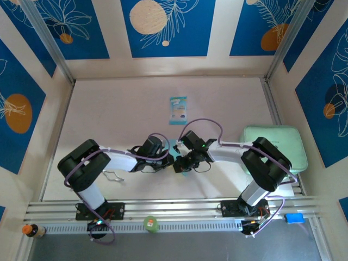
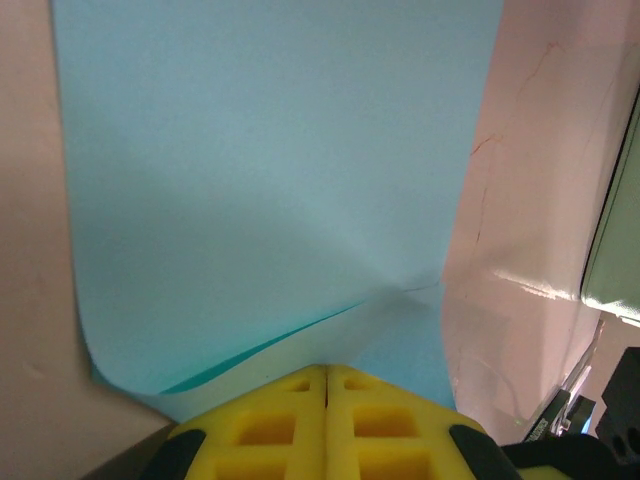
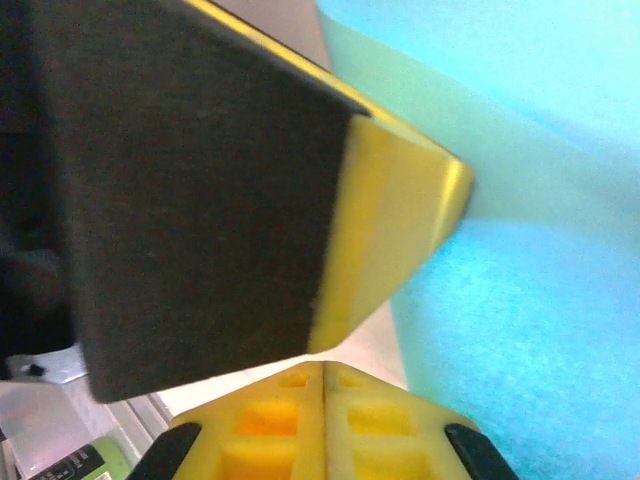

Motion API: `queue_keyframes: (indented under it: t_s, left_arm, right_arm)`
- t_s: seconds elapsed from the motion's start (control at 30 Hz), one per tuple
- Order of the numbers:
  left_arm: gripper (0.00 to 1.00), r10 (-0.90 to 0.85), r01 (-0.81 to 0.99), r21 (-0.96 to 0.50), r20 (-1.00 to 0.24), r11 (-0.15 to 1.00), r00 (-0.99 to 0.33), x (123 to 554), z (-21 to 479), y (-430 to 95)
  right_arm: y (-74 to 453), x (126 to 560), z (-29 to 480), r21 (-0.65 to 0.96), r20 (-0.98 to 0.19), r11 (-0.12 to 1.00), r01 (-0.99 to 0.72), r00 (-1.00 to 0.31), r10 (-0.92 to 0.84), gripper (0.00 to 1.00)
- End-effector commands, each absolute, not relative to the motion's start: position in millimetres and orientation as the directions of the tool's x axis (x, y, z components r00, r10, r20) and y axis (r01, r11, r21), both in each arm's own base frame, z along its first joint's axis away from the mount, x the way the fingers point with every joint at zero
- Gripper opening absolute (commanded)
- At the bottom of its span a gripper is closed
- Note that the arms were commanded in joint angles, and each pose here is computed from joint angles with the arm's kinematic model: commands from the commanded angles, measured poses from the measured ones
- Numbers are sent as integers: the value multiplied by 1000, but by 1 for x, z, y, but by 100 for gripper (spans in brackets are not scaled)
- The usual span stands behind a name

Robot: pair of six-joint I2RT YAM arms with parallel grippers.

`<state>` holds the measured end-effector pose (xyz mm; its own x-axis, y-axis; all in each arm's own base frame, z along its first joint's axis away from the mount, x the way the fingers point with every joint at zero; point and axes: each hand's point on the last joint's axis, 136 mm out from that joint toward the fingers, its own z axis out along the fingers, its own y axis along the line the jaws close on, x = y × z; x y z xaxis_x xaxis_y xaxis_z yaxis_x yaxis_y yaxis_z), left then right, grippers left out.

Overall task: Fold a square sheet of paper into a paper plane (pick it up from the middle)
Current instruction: Third fold the triangle at the center of the table.

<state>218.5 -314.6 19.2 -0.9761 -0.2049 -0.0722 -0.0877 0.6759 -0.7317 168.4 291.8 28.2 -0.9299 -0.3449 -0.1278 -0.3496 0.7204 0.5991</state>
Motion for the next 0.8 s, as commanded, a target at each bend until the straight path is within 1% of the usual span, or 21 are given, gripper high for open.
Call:
queue_keyframes:
  t_s: [0.0,0.77]
  left_arm:
    - [0,-202,-103,-683,-67,723,-977,211,6,-302]
    - [0,-202,-108,-670,-64,735,-977,208,-1,-298]
  right_arm:
    - [288,168,26,583,-123,730,-356,-927,-353,6]
    - [271,156,11,619,-61,741,-261,-957,-285,7]
